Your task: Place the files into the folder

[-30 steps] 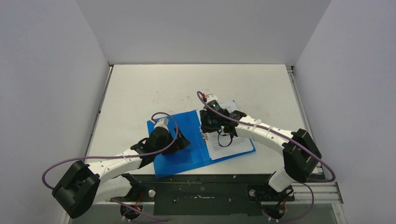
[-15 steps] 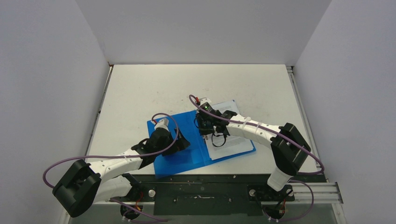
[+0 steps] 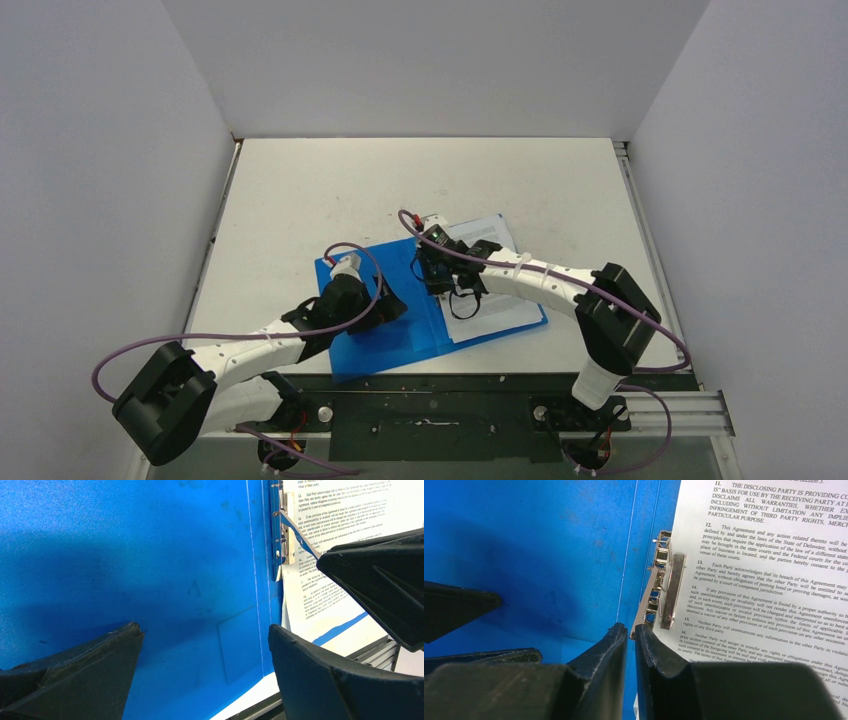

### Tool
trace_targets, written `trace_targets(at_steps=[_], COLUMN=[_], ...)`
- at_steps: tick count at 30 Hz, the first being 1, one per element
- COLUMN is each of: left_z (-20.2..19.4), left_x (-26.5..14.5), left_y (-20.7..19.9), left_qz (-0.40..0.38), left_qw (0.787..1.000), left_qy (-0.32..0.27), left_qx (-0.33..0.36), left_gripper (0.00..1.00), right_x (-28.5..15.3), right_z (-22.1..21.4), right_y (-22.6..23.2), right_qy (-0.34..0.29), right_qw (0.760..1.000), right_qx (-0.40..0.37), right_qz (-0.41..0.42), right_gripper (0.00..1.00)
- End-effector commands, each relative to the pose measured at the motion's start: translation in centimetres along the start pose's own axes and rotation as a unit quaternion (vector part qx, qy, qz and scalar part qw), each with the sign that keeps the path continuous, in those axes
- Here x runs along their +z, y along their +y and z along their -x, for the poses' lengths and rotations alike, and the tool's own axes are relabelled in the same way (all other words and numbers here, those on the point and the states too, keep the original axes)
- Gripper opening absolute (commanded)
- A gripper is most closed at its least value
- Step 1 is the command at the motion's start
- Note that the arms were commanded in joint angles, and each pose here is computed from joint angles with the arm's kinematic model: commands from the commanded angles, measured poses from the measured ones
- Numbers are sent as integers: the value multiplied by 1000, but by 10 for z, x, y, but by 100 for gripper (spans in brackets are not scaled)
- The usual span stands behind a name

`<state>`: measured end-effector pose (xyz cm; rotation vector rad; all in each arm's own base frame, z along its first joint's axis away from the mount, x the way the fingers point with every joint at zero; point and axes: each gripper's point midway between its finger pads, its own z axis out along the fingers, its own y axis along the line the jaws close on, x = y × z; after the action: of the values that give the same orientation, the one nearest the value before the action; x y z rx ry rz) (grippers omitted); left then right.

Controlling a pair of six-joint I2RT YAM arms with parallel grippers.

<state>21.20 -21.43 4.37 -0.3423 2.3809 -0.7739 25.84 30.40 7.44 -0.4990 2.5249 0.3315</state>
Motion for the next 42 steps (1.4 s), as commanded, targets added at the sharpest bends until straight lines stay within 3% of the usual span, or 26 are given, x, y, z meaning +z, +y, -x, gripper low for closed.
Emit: trace_targets(at_steps=[1,9,42], left_z=[0,1,0], left_x=[1,2,6], left_y=[3,3,9], left_qz=[5,7,17], left_qw=[1000,1000,1000], left_qy=[-7,-10,-12], left_qx=[-4,-9,-19], left_gripper=[98,98,98], right_x=[-5,-2,33], right_z=[9,-9,-99], right_y=[1,-1,-42], right_qy=[-14,9,123], right_qw=[1000,998,972], right_qx=[-17,-51,-119], right_qz=[-16,-40,-160], right_gripper=[12,5,5])
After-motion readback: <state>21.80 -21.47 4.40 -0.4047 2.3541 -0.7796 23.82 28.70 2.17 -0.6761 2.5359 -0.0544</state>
